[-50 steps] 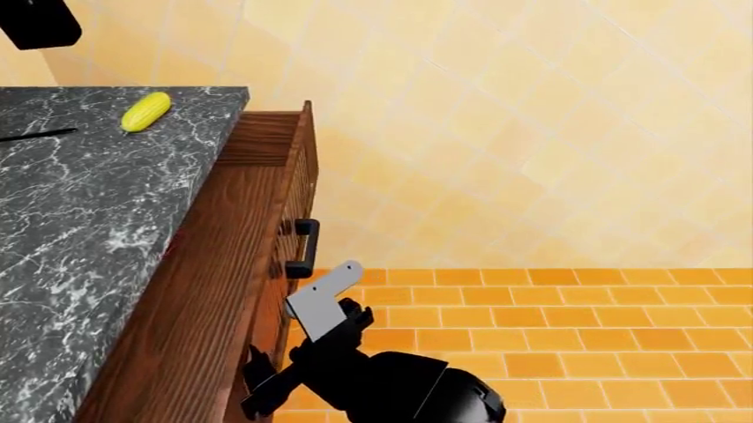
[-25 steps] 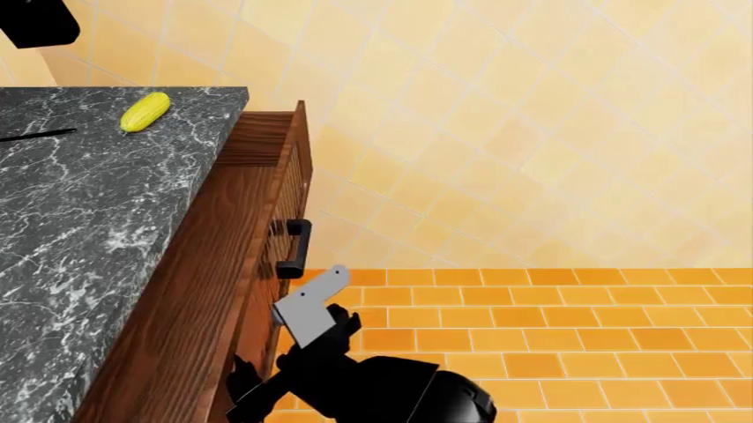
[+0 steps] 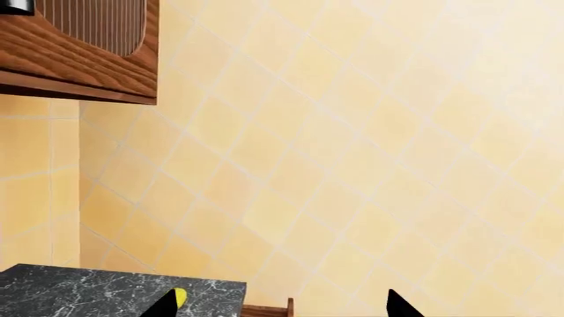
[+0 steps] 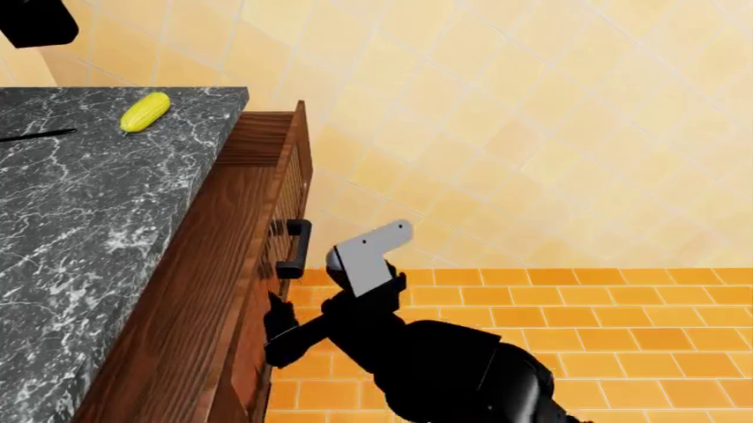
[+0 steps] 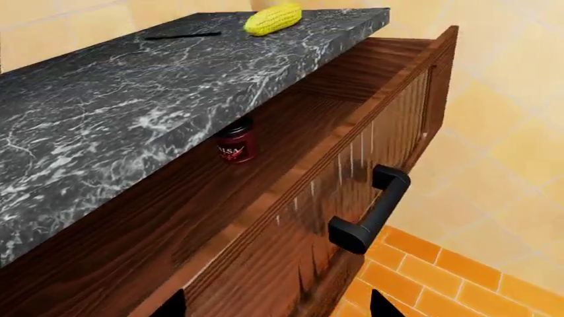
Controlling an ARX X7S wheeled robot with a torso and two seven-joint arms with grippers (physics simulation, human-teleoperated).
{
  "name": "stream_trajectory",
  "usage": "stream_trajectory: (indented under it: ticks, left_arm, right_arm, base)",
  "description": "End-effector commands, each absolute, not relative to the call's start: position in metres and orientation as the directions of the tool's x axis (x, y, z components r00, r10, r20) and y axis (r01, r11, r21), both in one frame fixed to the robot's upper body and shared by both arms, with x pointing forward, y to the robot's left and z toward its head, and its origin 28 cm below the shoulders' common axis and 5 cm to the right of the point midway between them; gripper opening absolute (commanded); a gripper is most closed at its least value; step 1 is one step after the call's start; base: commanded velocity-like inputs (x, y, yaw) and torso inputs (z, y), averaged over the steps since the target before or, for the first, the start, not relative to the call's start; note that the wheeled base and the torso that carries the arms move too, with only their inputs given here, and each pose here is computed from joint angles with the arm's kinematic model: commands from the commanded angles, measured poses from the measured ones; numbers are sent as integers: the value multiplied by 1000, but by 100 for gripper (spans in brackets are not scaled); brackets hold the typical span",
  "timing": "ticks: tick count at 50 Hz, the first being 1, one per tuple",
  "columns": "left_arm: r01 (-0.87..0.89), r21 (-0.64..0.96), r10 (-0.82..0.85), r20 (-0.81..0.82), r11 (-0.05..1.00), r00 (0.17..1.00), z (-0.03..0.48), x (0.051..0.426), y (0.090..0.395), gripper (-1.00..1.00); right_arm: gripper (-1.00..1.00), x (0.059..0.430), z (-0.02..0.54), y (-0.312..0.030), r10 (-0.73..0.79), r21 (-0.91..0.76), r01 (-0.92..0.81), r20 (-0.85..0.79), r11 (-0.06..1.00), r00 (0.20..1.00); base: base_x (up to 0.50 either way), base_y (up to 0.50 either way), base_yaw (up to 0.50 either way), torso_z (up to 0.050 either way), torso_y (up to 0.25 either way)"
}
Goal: Close the right drawer.
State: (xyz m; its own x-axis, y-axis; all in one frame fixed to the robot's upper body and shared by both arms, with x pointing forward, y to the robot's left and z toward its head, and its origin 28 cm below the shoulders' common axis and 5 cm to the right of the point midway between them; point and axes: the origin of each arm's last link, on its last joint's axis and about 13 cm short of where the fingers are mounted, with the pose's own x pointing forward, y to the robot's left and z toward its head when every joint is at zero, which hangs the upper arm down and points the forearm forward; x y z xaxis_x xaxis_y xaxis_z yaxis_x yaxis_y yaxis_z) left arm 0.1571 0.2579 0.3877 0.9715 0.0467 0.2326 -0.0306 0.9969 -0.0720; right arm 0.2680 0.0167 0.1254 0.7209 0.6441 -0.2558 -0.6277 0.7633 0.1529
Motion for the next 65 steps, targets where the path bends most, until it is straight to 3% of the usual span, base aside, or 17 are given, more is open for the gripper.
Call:
stream_trajectory:
  ticks: [1, 20, 47, 65]
  left_arm:
    - [-36, -68, 50, 231, 997, 972, 387, 158, 258, 100]
    - [-50, -57, 61, 229, 997, 971, 385, 161, 257, 100]
    - [-43, -23, 47, 220, 999, 974, 379, 162, 251, 100]
    - [-44, -5, 44, 210, 999, 977, 373, 165, 248, 100]
  right_arm:
    - [100, 274, 163, -20, 545, 93, -537, -174, 839, 820]
    - [100, 260, 232, -77, 311, 23, -310, -50, 951, 949]
    - [100, 227, 287, -143, 132, 26, -135, 78, 991, 988]
    - [100, 209, 306, -163, 78, 15, -82, 157, 997, 984]
  base:
    - [0, 0, 0, 0, 0]
    - [0, 0, 0, 0, 0]
    - [0, 0, 0, 0, 0]
    - [0, 0, 0, 0, 0]
